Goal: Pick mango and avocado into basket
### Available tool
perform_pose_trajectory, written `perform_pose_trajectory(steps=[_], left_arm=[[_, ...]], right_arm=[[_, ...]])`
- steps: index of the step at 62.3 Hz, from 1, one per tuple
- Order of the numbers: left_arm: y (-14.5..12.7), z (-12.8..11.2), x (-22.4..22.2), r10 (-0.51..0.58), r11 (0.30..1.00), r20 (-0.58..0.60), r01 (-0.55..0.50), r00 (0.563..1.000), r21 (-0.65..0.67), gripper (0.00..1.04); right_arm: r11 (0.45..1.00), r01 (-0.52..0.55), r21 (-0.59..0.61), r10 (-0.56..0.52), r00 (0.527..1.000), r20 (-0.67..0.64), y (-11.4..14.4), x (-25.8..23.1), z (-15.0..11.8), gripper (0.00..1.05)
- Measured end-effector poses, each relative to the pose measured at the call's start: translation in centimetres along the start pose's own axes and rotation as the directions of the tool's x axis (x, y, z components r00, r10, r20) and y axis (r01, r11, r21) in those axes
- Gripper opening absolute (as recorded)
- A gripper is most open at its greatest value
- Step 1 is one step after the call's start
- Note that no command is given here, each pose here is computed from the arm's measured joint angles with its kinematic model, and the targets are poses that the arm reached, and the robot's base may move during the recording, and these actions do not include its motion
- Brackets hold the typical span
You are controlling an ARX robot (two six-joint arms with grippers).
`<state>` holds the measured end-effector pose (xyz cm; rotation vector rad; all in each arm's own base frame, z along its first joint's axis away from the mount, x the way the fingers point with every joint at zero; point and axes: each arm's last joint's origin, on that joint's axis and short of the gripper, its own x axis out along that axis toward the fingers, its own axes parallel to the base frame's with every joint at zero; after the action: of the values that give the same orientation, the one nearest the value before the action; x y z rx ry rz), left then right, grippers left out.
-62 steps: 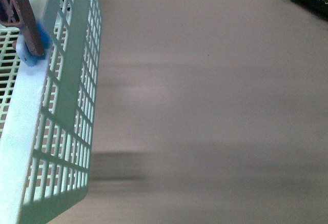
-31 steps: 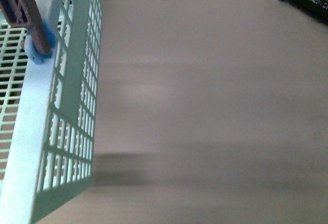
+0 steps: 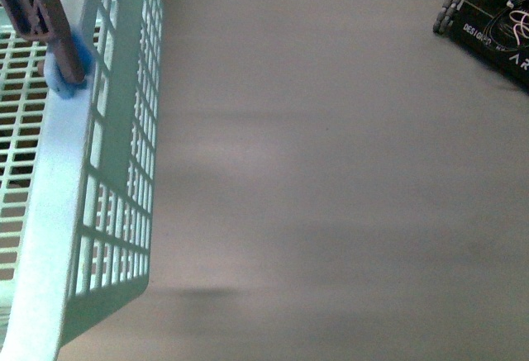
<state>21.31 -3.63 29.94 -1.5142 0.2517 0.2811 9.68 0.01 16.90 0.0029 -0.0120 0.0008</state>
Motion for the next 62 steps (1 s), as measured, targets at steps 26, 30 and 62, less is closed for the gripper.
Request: perform_pose_trajectory(steps=[26,30,62], left_arm=[[0.0,0.0,0.0,0.0,1.0,0.0,0.0,1.0,0.0,0.31],[0.0,0.0,0.0,0.0,1.0,0.0,0.0,1.0,0.0,0.31],[0.0,0.0,0.0,0.0,1.0,0.0,0.0,1.0,0.0,0.31]], right_arm=[[1.0,0.0,0.0,0.0,1.0,0.0,0.0,0.0,0.0,0.96],[1.0,0.001,0.0,-0.001,1.0,0.0,0.0,0.0,0.0,0.96],[1.0,0.0,0.0,0.0,1.0,0.0,0.0,0.0,0.0,0.96]])
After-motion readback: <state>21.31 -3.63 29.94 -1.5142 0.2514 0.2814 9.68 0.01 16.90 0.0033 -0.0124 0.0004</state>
